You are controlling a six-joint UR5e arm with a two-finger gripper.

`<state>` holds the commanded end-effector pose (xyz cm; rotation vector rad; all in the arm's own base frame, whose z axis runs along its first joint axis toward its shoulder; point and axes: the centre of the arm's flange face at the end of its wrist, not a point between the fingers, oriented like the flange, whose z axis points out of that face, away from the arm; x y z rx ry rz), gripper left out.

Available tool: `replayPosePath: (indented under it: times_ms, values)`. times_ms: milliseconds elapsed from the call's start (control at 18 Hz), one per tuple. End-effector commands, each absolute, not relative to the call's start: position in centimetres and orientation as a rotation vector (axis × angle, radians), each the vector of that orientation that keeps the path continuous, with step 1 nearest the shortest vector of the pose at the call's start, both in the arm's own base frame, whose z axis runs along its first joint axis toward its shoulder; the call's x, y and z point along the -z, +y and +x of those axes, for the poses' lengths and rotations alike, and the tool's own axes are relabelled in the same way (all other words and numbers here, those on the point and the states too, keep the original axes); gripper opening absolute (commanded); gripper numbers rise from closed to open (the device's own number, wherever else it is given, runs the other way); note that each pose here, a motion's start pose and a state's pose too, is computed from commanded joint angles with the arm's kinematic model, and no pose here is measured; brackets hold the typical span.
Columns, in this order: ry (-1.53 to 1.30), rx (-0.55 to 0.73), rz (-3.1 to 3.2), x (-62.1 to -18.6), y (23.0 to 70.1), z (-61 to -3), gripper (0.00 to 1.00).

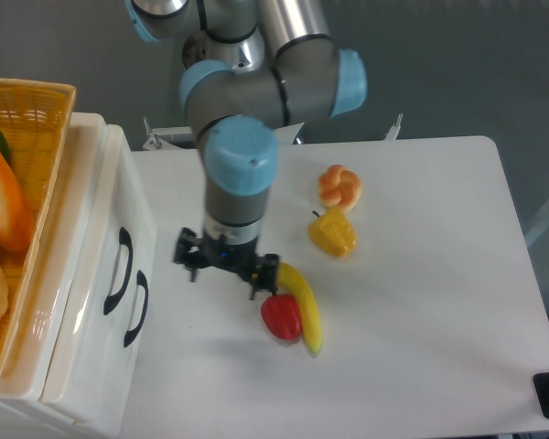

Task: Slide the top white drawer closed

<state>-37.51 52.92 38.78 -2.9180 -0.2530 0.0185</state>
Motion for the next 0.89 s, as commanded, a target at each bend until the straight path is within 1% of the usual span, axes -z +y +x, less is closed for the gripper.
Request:
replayPosePath:
  times_ms: [56, 222, 333, 500, 611, 722, 889]
  values:
    - [-0.195, -0.049, -2.919, -39.5, 52.4, -38.2, 1.0]
    - [0.046, -0.214, -3.018, -40.1, 50.2, -39.9, 1.0]
    - [0.081, -0.281, -3.033, -41.4, 48.3, -41.2, 1.0]
    - [0.116, -0.324, -3.039, -42.7, 45.7, -43.0, 1.0]
    - [0.143, -0.426, -3.121, -43.3, 43.9, -43.9, 1.0]
    - [0.186, -0.445, -3.15, -43.2, 43.4, -44.1, 1.0]
    - [0.279, -0.459, -3.156, -44.1, 40.9, -45.5, 1.0]
